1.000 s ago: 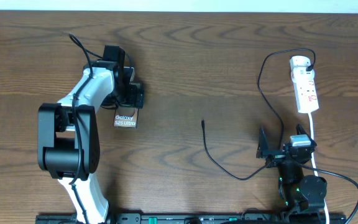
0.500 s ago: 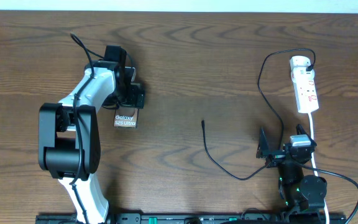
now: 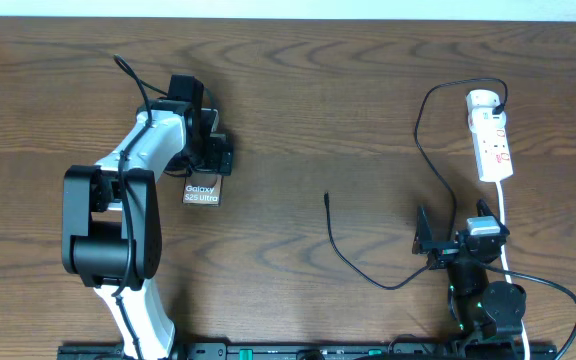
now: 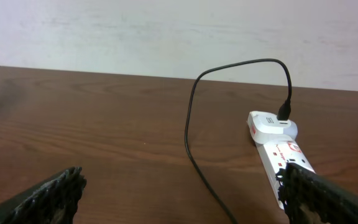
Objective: Plug charger to phone and switch on socket
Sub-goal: 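Lower the left gripper onto the phone and close on its edges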
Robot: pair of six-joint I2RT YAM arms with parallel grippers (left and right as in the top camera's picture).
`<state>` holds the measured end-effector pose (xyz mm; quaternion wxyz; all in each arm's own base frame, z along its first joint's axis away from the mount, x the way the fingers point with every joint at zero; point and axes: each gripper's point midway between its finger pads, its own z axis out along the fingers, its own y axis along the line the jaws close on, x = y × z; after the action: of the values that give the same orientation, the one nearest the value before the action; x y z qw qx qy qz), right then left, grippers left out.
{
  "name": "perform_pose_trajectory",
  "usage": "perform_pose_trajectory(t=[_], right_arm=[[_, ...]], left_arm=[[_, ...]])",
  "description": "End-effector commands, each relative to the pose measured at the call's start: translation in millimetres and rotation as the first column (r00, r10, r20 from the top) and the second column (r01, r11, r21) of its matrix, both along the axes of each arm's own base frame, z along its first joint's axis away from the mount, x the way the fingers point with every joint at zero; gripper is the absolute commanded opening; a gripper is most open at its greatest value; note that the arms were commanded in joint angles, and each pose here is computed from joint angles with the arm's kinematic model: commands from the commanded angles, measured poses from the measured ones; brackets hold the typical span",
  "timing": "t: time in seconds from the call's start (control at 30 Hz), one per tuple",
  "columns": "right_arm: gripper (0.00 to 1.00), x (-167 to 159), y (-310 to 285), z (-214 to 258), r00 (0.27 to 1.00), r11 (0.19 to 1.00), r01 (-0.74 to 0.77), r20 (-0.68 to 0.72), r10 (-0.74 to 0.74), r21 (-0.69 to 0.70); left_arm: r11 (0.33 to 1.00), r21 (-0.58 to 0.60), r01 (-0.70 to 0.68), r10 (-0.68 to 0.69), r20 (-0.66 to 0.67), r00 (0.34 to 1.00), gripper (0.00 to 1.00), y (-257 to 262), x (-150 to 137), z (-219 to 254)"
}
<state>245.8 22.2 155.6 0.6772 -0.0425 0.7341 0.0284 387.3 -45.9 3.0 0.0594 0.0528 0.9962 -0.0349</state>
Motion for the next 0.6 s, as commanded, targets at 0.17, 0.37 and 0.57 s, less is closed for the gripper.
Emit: perform_pose_trajectory(t=[0.17, 0.37, 0.57], right_arm=[[0.99, 0, 1, -1, 1.000, 1.000, -0.006, -0.004, 0.006, 0.011], [0.99, 0, 1, -1, 1.000, 1.000, -0.007, -0.004, 0.007, 0.011], [0.99, 0, 1, -1, 1.000, 1.000, -0.007, -0.004, 0.007, 0.011]], left_arm=[[1.000, 0.020, 0.014, -0.013, -0.025, 1.000, 0.98, 3, -10, -17], [1.000, 0.020, 0.014, -0.014, -0.034, 0.999, 0.98, 3, -14, -21], [1.000, 0.021, 0.014, -0.014, -0.034, 0.999, 0.98, 3, -14, -21]])
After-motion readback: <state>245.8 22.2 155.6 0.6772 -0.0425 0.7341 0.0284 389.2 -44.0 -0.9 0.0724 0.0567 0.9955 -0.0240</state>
